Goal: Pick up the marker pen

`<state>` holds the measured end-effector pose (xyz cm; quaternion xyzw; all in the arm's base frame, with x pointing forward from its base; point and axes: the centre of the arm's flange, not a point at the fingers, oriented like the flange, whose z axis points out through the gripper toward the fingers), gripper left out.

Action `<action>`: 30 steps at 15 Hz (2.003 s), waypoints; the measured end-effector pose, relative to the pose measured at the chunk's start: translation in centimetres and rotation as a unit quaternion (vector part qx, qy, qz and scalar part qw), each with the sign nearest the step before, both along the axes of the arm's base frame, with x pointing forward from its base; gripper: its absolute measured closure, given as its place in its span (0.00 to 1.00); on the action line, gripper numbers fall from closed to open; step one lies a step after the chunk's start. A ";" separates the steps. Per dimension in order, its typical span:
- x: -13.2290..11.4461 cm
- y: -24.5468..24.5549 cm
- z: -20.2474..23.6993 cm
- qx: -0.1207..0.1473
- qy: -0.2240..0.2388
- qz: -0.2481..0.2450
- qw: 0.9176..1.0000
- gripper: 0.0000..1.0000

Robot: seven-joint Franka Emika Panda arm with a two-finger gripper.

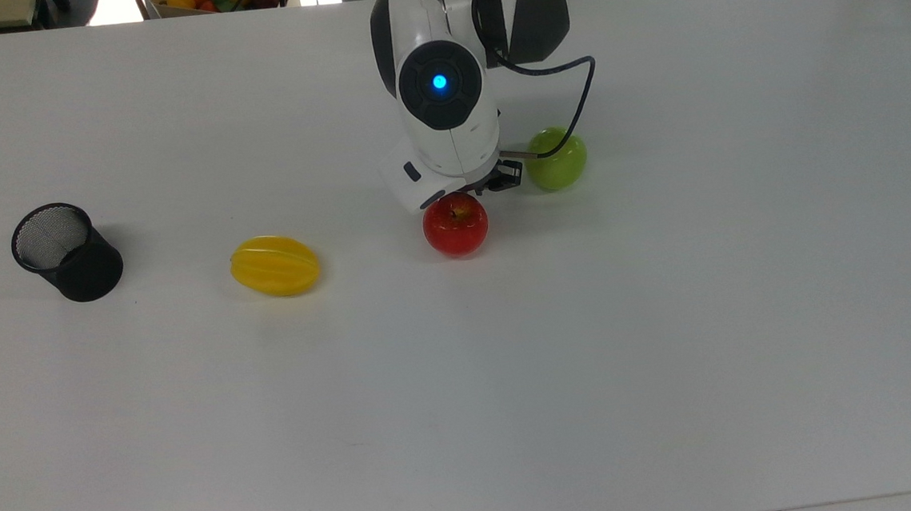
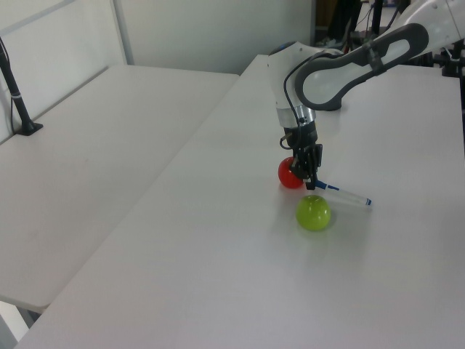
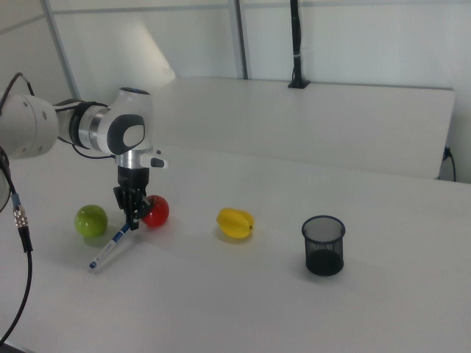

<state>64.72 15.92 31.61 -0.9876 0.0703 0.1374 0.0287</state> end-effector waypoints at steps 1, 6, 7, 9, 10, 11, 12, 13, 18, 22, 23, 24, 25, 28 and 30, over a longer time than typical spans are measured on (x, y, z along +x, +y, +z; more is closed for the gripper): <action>0.0 0.1 -0.3 -0.001 0.001 -0.002 1.000 0.84; -0.2 0.9 -1.2 -0.013 0.004 0.008 1.000 0.63; -0.2 0.9 -1.3 -0.015 0.004 0.009 1.000 0.56; -0.2 0.9 -1.2 -0.015 0.004 0.009 1.000 0.52; -0.2 0.9 -1.2 -0.016 0.003 0.008 1.000 0.49; -0.2 0.8 -1.2 -0.016 0.003 0.007 1.000 0.49; -0.1 0.7 -1.1 -0.017 0.002 0.006 1.000 0.44; 0.0 0.5 -1.0 -0.018 0.001 0.006 1.000 0.43; 0.3 0.2 0.4 -0.035 -0.017 0.017 0.999 0.30; -0.1 -1.1 5.6 -0.045 -0.026 0.031 0.998 0.08; -0.5 -2.0 7.6 -0.043 -0.026 0.038 0.998 0.00; -0.9 -3.1 9.9 -0.040 -0.028 0.043 0.998 0.00; -1.4 -4.4 12.3 -0.037 -0.032 0.047 0.998 0.00; -3.8 -8.8 19.4 -0.030 -0.042 0.045 0.998 0.00; -5.6 -10.8 22.9 -0.029 -0.046 0.038 0.998 0.00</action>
